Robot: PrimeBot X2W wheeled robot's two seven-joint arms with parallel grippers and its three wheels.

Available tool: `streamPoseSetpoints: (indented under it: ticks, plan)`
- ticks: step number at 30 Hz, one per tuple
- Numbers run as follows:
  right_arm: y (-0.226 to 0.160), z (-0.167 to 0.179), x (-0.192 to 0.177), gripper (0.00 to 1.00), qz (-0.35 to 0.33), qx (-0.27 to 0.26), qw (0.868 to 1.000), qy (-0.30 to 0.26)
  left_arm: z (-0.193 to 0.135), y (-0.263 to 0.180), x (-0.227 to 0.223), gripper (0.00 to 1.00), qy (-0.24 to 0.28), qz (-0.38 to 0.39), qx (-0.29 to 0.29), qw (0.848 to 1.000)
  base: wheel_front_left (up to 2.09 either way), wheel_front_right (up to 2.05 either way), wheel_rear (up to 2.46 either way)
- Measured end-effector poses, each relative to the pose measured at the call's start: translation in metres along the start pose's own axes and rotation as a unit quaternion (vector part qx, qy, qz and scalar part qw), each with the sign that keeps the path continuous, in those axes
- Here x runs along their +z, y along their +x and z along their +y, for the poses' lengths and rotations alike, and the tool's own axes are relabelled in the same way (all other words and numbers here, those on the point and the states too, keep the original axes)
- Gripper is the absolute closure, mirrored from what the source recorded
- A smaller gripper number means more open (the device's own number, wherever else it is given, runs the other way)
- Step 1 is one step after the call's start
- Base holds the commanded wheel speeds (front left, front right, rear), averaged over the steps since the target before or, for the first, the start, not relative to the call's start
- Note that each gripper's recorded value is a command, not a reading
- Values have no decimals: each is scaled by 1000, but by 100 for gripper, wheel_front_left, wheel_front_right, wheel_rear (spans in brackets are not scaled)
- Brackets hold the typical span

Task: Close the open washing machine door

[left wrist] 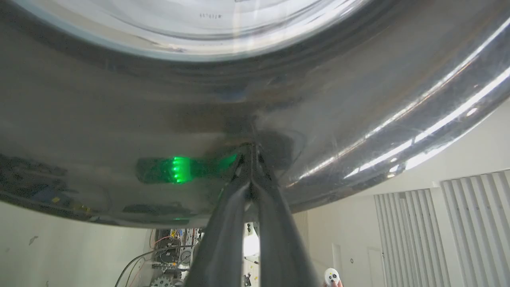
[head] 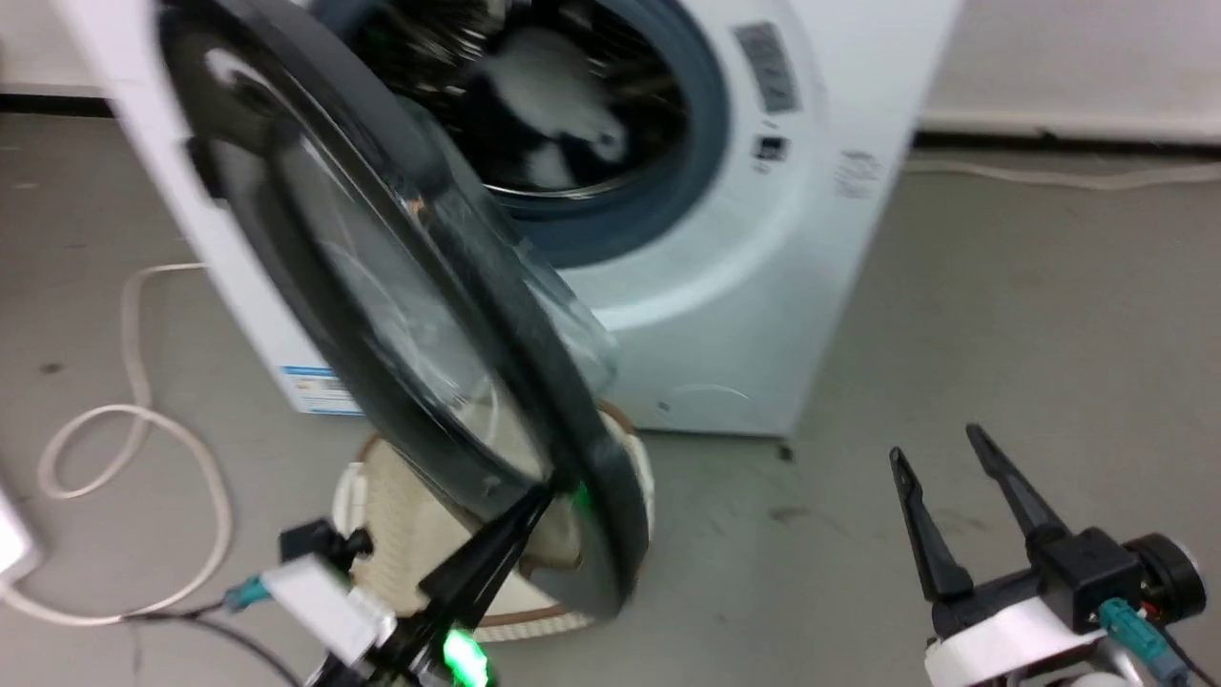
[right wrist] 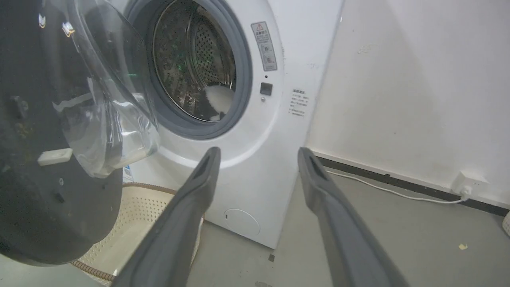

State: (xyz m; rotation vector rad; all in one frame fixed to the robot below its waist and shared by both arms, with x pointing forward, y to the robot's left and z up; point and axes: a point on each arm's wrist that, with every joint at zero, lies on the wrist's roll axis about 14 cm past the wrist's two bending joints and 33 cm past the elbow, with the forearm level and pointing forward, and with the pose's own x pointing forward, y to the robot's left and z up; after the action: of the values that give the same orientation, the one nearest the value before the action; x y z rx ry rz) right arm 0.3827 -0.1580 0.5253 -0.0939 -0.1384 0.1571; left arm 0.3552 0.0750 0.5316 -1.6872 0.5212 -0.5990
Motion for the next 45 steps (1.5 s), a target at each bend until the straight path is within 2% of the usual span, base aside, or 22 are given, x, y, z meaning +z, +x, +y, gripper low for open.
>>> streamPoseSetpoints:
  ticks: [8,18,22,27,32,33,34,37,39,43,45]
  plan:
    - [-13,-42,-17,0,31,-63,997,-11,10,96,-2,100,-32,10,-15,999,0,0,0]
    - [-31,-76,-38,0,74,-120,990,-20,42,189,27,100,-52,-73,16,996,0,0,0]
    - [-34,-80,-43,0,83,-127,988,-22,48,203,30,100,-52,-80,24,995,0,0,0]
    - [-27,-73,-40,0,73,-117,990,-17,31,199,32,100,-39,-83,7,996,0,0,0]
    - [-19,-61,-28,0,50,-98,994,-10,13,172,27,100,30,-81,-8,996,0,0,0]
    - [-18,-59,-25,0,45,-94,995,-9,10,163,25,95,52,-80,-8,995,0,0,0]
    - [-17,-56,-22,0,40,-90,995,-7,9,152,24,0,76,-83,-7,994,0,0,0]
    - [-17,-42,-12,0,23,-70,997,4,0,117,27,0,156,-107,-5,982,0,0,0]
    - [-18,-33,-6,0,13,-57,998,10,-5,89,34,0,229,-133,0,964,0,0,0]
    - [-17,-16,5,0,-5,-32,999,17,-10,29,55,0,367,-195,22,909,0,0,0]
    - [-16,-8,9,0,-11,-20,1000,20,-7,2,67,0,418,-217,48,881,0,0,0]
